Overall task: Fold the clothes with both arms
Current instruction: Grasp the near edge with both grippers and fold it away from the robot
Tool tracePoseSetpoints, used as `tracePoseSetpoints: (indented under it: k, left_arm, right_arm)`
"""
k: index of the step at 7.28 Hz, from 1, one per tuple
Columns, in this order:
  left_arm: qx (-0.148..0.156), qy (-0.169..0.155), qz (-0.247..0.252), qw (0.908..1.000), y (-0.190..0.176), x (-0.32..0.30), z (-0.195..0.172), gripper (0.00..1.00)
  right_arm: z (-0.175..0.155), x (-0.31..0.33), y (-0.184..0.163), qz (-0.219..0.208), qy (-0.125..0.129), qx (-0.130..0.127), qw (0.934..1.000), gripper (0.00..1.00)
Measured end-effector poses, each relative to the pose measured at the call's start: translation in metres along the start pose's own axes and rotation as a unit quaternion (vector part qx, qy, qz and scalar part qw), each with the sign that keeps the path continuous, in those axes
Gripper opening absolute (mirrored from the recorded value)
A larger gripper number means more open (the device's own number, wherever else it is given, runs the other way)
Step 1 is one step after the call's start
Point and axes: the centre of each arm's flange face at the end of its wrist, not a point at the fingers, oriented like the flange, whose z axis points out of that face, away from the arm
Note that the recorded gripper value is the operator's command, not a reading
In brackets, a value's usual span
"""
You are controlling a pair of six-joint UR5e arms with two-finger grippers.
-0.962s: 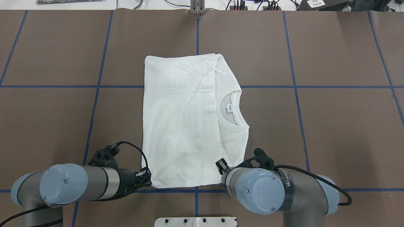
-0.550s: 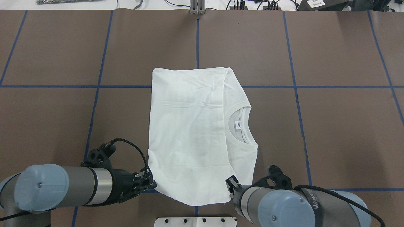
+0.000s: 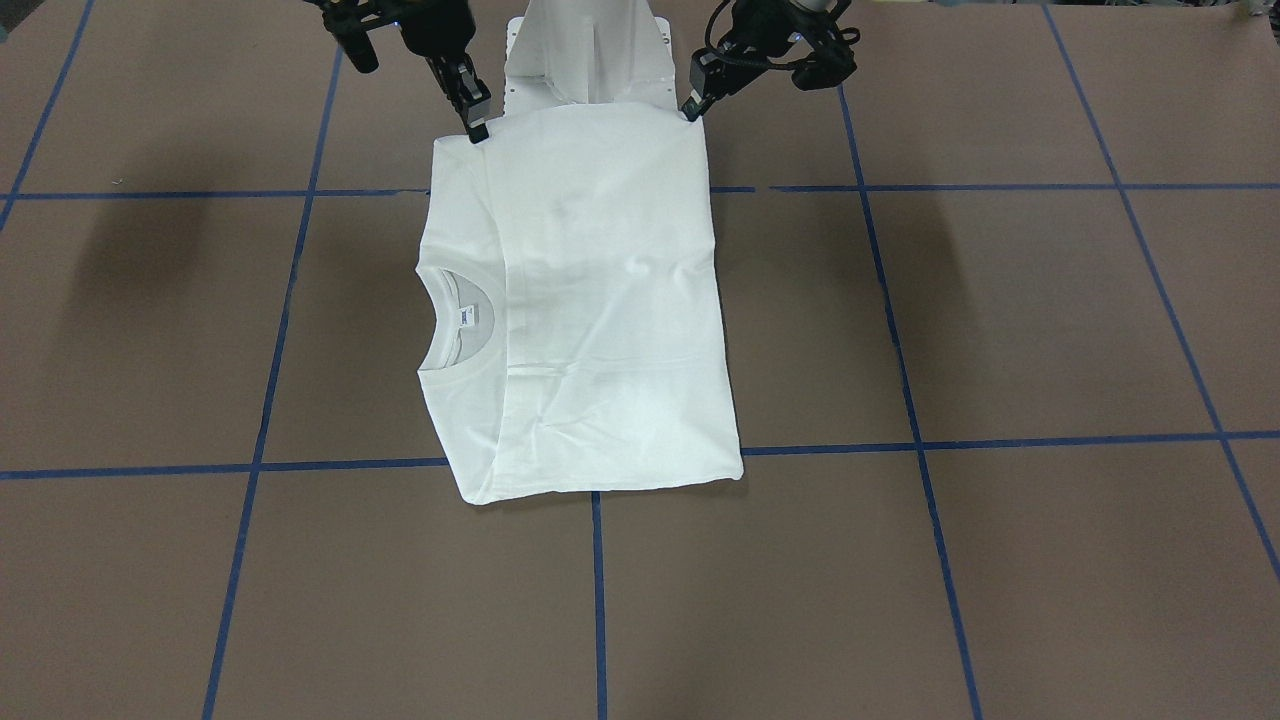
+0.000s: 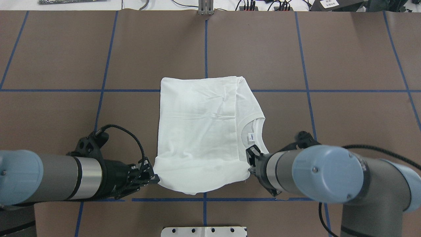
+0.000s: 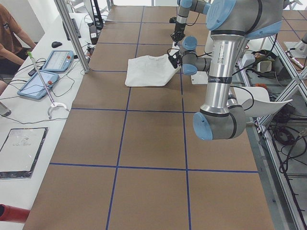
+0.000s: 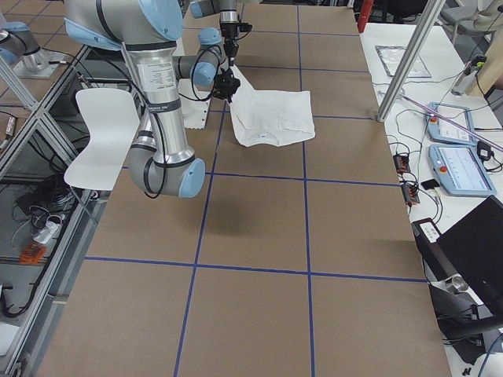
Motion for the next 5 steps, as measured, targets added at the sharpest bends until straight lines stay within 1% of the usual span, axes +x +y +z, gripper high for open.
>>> tracePoseSetpoints:
  k: [2, 3, 4, 5]
  left_arm:
    - [0.040, 0.017, 0.016, 0.9989, -0.050, 0.048, 0.019, 0.00]
    - [0.063, 0.019, 0.027, 0.9975, -0.080, 0.072, 0.030, 0.00]
    - [0.085, 0.017, 0.040, 0.9954, -0.109, 0.088, 0.039, 0.00]
    - [0.103, 0.012, 0.051, 0.9932, -0.133, 0.098, 0.045, 0.00]
  right_arm:
    - [0.011, -0.070, -0.043, -0.022, 0.005, 0.016, 0.9996, 0.00]
    - [0.021, -0.099, -0.061, -0.030, 0.010, 0.026, 0.9992, 0.00]
    - [0.036, -0.129, -0.074, -0.031, 0.009, 0.032, 0.9990, 0.00]
    - [0.053, -0.161, -0.090, -0.026, 0.001, 0.028, 0.9993, 0.00]
